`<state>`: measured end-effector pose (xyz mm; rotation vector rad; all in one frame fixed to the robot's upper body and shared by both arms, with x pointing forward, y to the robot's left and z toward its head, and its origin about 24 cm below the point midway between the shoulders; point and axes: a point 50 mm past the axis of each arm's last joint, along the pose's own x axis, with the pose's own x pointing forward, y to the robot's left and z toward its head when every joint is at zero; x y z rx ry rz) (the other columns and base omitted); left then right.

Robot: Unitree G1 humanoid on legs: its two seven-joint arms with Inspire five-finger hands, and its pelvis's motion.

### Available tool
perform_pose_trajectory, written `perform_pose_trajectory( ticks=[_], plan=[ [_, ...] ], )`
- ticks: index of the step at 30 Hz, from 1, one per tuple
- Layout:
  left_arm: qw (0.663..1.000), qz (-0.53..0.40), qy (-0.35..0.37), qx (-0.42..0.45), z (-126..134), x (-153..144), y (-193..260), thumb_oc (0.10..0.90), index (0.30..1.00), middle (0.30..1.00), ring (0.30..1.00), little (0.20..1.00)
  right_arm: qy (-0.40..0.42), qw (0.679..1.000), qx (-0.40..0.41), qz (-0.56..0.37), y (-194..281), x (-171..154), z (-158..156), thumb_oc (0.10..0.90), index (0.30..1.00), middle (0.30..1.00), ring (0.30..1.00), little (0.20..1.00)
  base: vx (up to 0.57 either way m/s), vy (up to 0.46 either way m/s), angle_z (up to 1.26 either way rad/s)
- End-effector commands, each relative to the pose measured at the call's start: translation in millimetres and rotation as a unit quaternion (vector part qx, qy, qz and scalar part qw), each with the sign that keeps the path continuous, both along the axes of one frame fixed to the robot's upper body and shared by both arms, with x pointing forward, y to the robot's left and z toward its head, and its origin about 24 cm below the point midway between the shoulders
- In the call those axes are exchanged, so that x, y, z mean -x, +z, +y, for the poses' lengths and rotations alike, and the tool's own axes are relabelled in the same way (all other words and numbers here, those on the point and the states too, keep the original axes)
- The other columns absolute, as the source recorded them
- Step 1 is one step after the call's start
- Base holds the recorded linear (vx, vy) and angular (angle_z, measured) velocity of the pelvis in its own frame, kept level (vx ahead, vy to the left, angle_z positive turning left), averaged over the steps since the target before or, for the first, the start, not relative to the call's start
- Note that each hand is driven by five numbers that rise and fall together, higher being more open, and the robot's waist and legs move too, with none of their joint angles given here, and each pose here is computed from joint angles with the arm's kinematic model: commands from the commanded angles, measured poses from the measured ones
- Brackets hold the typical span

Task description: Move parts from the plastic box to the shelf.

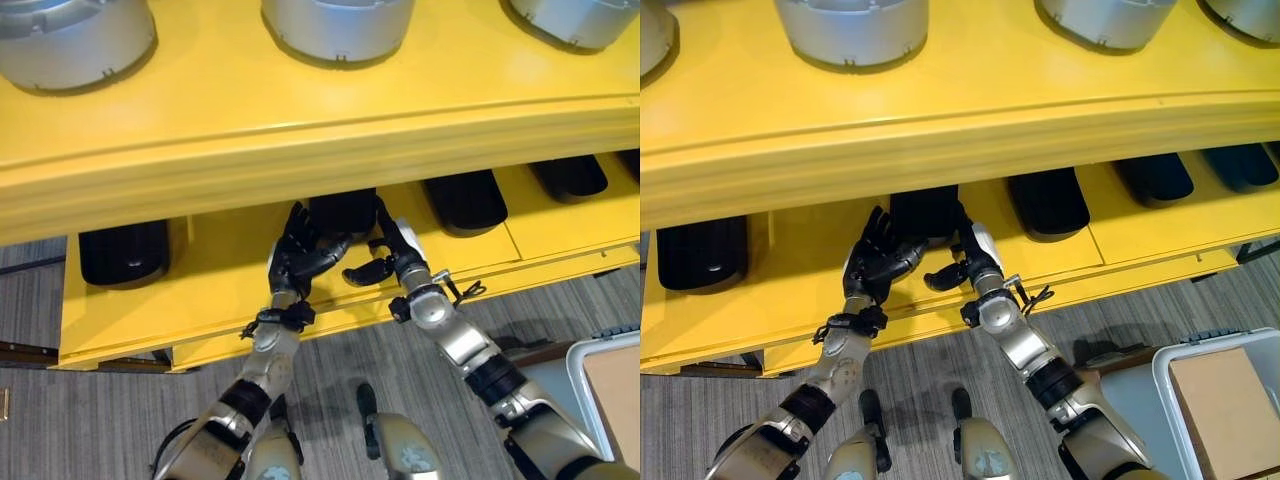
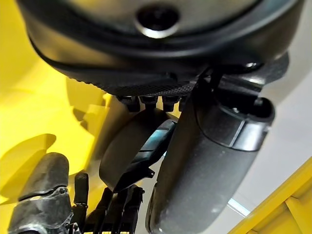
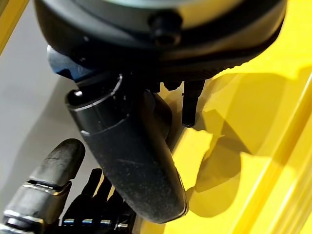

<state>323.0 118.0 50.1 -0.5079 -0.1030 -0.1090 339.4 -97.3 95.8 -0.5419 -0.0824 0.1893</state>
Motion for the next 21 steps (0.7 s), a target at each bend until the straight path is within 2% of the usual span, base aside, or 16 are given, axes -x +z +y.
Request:
perform_pose_trajectory(
  ticks=[1,12,21],
  plan=[
    [0.979,-0.042,-0.199,0.009,-111.5,31.1,14.2,0.900,1.000,1.000,1.000,1.000,0.105,0.987,-0.010,-0.118,51.8,11.5,28.4,0.900,1.000,1.000,1.000,1.000,0.00,0.000,0.00],
    [0.980,-0.029,-0.195,-0.013,-100.3,38.0,2.0,0.900,1.000,1.000,1.000,1.000,0.174,0.977,0.025,-0.124,57.3,13.0,47.5,0.900,1.000,1.000,1.000,1.000,-0.01,-0.002,0.11],
    [0.981,-0.023,-0.189,-0.033,-88.8,40.6,-5.1,0.900,1.000,1.000,1.000,1.000,0.187,0.976,0.022,-0.106,48.5,16.1,56.9,0.900,1.000,1.000,1.000,1.000,0.01,-0.011,0.07]
  ],
)
